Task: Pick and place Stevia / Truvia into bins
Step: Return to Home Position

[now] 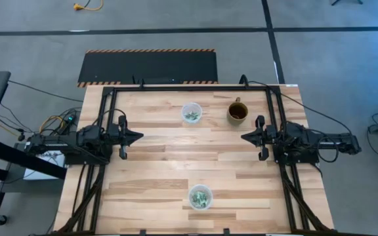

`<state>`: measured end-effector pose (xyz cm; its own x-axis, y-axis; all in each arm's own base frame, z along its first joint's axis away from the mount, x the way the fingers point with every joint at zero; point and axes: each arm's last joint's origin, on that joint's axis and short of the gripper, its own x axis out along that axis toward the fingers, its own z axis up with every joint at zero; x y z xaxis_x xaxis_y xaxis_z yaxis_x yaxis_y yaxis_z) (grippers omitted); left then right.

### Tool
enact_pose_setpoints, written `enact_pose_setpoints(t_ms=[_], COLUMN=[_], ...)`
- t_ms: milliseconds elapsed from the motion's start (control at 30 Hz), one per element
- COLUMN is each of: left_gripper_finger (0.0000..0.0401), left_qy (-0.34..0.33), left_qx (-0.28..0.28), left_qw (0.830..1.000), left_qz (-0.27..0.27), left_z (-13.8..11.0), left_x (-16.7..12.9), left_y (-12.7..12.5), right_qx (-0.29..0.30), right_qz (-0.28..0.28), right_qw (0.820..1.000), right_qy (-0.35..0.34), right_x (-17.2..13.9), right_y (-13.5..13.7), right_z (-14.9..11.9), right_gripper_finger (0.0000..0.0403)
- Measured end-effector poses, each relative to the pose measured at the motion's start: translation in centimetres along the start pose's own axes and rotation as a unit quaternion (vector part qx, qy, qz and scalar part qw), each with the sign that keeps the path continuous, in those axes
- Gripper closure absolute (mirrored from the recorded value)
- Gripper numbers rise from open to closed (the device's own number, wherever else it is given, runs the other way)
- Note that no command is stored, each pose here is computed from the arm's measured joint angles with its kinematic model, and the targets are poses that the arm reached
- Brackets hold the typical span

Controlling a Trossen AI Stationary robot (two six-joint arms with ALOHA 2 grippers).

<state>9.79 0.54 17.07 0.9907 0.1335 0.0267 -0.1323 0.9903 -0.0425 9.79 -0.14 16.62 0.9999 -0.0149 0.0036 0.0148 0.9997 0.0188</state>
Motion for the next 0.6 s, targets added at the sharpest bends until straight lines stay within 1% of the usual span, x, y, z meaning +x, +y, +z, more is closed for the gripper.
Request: enact_pose_setpoints(t_ms=[600], left_gripper_finger=[0.0401], left_qy=[0.0], left_qx=[0.0], left_qw=[1.0], left_qz=[0.0], left_z=[0.0], left_x=[0.0], left_y=[0.0], right_qx=[0.0], right_qz=[0.0], right_qw=[1.0], right_qy=[0.0], right_x=[0.0], right_y=[0.0], right_z=[0.0], right_gripper_finger=[0.0403])
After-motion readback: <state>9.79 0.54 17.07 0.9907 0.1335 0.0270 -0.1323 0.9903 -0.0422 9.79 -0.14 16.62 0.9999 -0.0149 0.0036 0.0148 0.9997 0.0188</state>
